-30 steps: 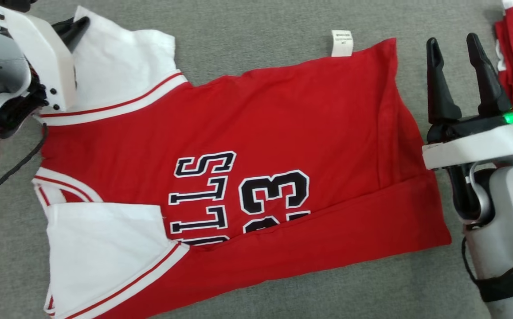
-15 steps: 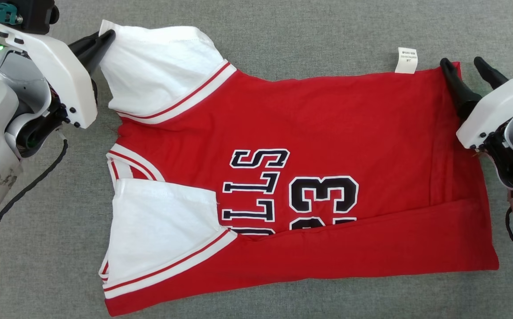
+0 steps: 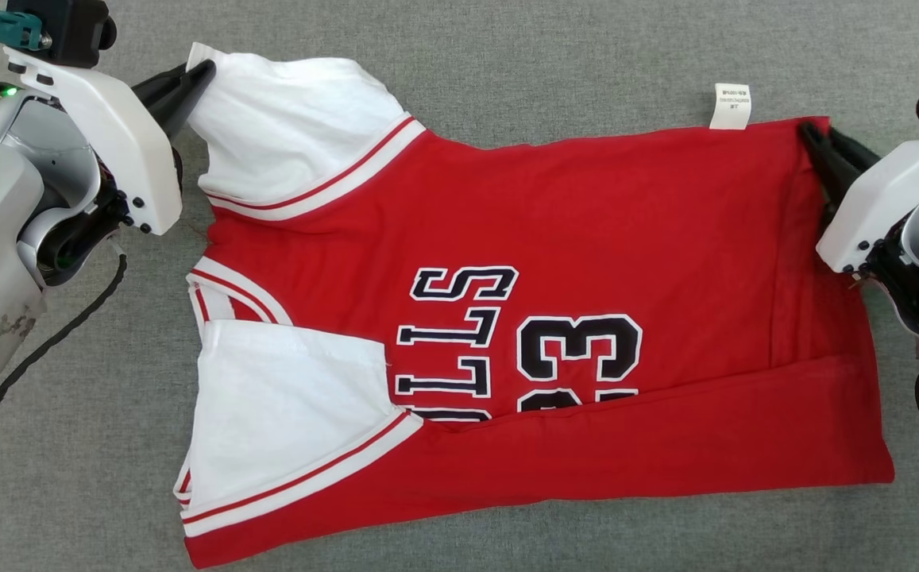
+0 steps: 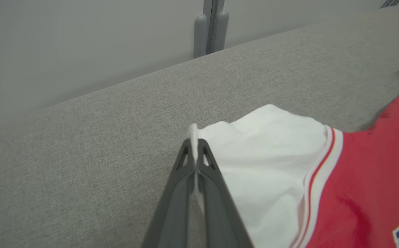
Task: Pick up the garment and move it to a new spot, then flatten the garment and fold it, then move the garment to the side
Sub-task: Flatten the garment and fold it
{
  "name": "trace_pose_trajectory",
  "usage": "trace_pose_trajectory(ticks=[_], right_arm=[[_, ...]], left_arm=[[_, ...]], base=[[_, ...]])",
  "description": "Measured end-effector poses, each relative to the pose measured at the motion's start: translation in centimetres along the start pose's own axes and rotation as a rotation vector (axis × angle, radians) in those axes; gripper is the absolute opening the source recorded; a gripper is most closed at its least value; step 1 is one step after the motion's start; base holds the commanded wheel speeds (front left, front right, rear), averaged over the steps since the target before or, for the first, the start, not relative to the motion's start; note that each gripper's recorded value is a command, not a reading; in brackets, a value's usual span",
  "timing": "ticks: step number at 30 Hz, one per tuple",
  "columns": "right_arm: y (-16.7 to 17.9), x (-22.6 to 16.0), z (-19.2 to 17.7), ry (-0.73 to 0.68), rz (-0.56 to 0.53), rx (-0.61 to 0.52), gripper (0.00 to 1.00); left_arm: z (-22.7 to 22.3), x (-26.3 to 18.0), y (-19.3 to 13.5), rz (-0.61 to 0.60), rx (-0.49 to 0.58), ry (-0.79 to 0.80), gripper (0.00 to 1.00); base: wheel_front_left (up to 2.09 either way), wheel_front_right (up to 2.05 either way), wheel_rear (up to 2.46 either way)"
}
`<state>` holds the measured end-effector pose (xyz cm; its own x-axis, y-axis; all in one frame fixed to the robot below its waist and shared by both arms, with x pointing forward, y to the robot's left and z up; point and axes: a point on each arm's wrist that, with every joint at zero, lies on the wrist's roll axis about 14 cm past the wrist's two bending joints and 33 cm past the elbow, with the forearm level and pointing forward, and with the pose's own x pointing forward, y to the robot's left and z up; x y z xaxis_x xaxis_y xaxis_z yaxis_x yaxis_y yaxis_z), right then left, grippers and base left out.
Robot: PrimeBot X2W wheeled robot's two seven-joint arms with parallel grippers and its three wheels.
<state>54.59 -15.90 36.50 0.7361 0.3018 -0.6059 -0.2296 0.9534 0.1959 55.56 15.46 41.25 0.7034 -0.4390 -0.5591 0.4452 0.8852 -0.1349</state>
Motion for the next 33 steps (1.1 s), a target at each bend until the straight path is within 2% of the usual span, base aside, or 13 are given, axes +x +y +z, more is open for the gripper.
trace_pose_trajectory(ticks=[11, 23, 28, 33], right_arm=[[-1.6, 0.1, 0.8, -0.039, -0.029, -0.011, 0.0], [-2.9, 0.9, 6.2, -0.238, -0.066, -0.079, 0.0], [-0.8, 1.3, 7.1, -0.307, -0.013, -0.121, 0.0], [-0.6, 0.2, 8.4, -0.376, 0.002, -0.17, 0.0]], left_arm=[[0.4, -0.2, 1.9, 0.054, -0.006, -0.032, 0.0], [4.3, 0.7, 4.1, 0.147, 0.023, -0.226, 0.0], [4.4, 0.8, 3.9, 0.158, 0.029, -0.244, 0.0], [4.8, -0.2, 3.1, 0.14, 0.043, -0.259, 0.0]], base=[[0.0, 0.0, 0.0], [0.0, 0.0, 0.0], [0.0, 0.0, 0.0], [0.0, 0.0, 0.0]])
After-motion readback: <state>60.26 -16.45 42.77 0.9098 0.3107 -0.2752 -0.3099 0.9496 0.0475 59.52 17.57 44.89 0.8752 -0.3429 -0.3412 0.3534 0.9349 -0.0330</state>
